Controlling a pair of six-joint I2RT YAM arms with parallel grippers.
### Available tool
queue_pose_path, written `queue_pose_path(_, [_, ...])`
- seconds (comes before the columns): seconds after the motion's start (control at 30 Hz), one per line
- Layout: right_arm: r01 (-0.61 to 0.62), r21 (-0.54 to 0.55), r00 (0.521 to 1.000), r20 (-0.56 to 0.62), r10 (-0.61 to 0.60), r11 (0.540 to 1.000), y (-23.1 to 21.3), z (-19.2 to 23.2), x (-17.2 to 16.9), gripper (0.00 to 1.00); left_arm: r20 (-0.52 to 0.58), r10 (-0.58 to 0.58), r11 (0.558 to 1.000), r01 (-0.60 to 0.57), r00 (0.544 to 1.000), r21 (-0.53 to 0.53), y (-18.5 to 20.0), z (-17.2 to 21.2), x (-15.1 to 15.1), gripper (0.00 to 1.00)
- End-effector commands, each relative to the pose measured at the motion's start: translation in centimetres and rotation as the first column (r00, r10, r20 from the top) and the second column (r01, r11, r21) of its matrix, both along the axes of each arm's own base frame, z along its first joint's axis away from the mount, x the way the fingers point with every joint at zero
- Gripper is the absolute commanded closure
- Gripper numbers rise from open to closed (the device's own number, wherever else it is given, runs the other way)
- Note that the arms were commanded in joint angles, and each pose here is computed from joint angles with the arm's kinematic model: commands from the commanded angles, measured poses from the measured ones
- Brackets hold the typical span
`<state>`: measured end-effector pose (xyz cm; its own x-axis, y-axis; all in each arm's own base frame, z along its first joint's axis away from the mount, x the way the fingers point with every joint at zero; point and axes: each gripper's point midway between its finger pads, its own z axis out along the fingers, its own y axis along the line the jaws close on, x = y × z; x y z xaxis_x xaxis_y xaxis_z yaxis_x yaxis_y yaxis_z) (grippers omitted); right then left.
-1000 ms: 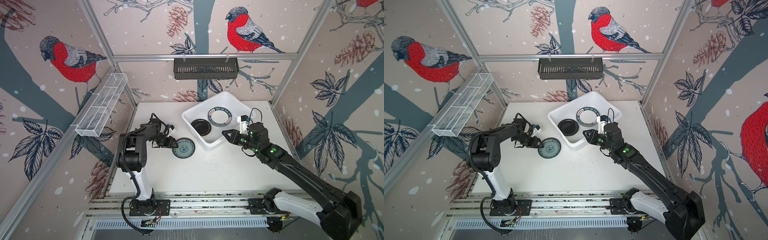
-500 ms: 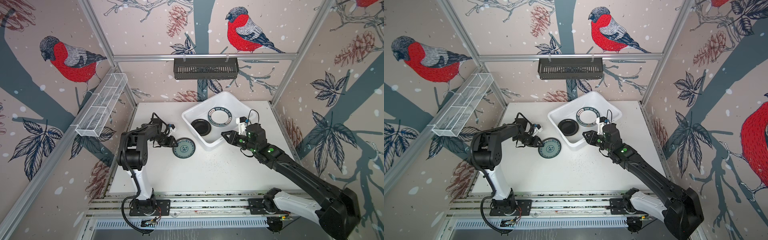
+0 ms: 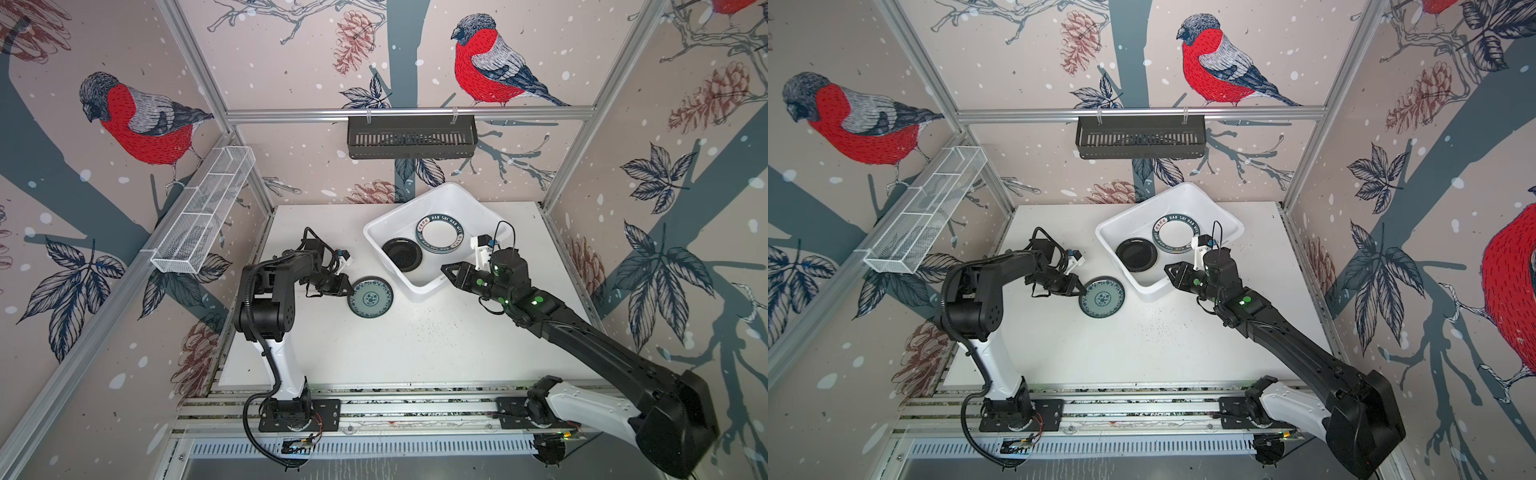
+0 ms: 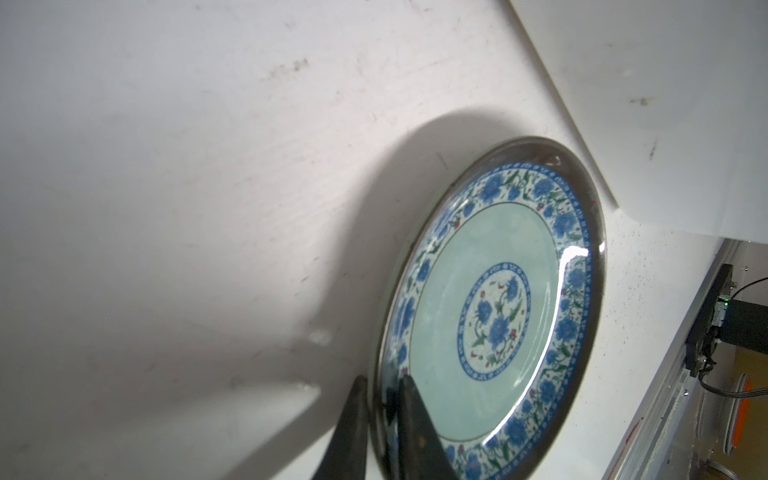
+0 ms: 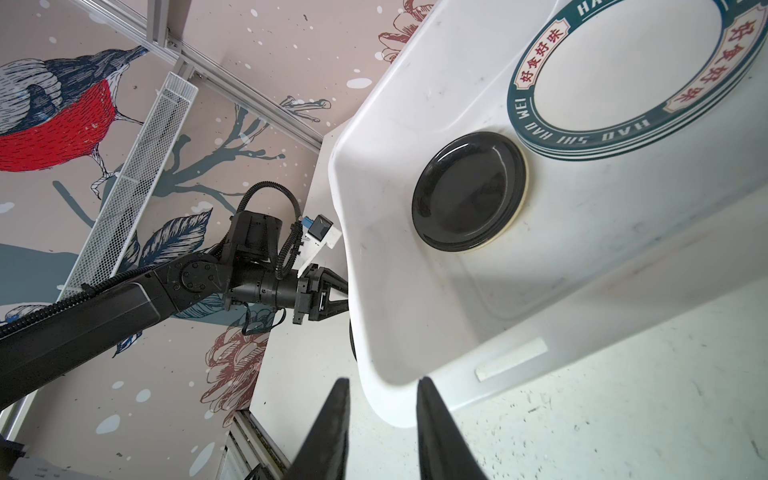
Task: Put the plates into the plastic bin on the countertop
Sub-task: 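Close the left gripper on the blue-and-white plate's rim and tilt it up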
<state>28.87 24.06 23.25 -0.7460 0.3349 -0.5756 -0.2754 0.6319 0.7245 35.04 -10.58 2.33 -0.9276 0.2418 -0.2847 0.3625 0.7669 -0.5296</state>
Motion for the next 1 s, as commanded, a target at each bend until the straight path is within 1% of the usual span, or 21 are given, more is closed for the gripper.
queue_pose_path(0.0, [-0.001,0.03,1.0,0.026,0.0,1.0,0.3,0.9,0.4,0.7,0.002,-0.008,1.0,0.008,1.0,-0.003,0.2,0.2,-0.2,0.91])
queue_pose_path(0.1, [-0.001,0.031,1.0,0.028,0.0,1.0,0.3,1.0,0.4,0.7,0.008,-0.004,1.0,0.004,1.0,-0.008,0.2,0.4,-0.1,0.94])
queue_pose_path(0.23, [0.0,0.03,1.0,0.026,-0.001,1.0,0.3,0.8,0.4,0.7,0.016,-0.003,1.0,0.004,1.0,-0.017,0.3,0.9,0.1,1.0])
queue_pose_path(0.4, [-0.003,0.029,1.0,0.024,0.002,1.0,0.4,0.7,0.4,0.7,0.023,0.01,1.0,-0.009,1.0,-0.024,0.9,1.7,0.3,1.0])
queue_pose_path(0.5, [-0.004,0.03,1.0,0.024,0.003,1.0,0.4,0.8,0.5,0.68,0.042,0.007,1.0,-0.006,0.999,-0.012,1.3,2.6,0.5,1.0])
queue_pose_path(0.6, [-0.008,0.028,1.0,0.024,0.007,1.0,0.6,0.9,0.6,0.64,0.08,-0.01,1.0,0.009,0.997,0.009,1.8,4.3,0.6,1.0])
queue_pose_path(0.8, [-0.041,0.023,0.999,0.029,0.04,0.999,1.4,1.0,1.0,0.63,0.164,-0.026,0.999,0.019,0.986,0.046,2.6,8.4,0.8,1.0])
queue_pose_path(0.87, [-0.06,0.006,0.996,0.059,0.06,0.998,2.1,1.5,1.0,0.62,0.175,-0.039,0.999,0.033,0.984,0.042,2.7,9.8,0.6,1.0])
queue_pose_path(0.97, [-0.093,-0.016,0.991,0.1,0.094,0.996,3.4,2.5,0.9,0.62,0.197,-0.047,0.997,0.036,0.979,0.062,3.2,11.3,0.4,1.0])
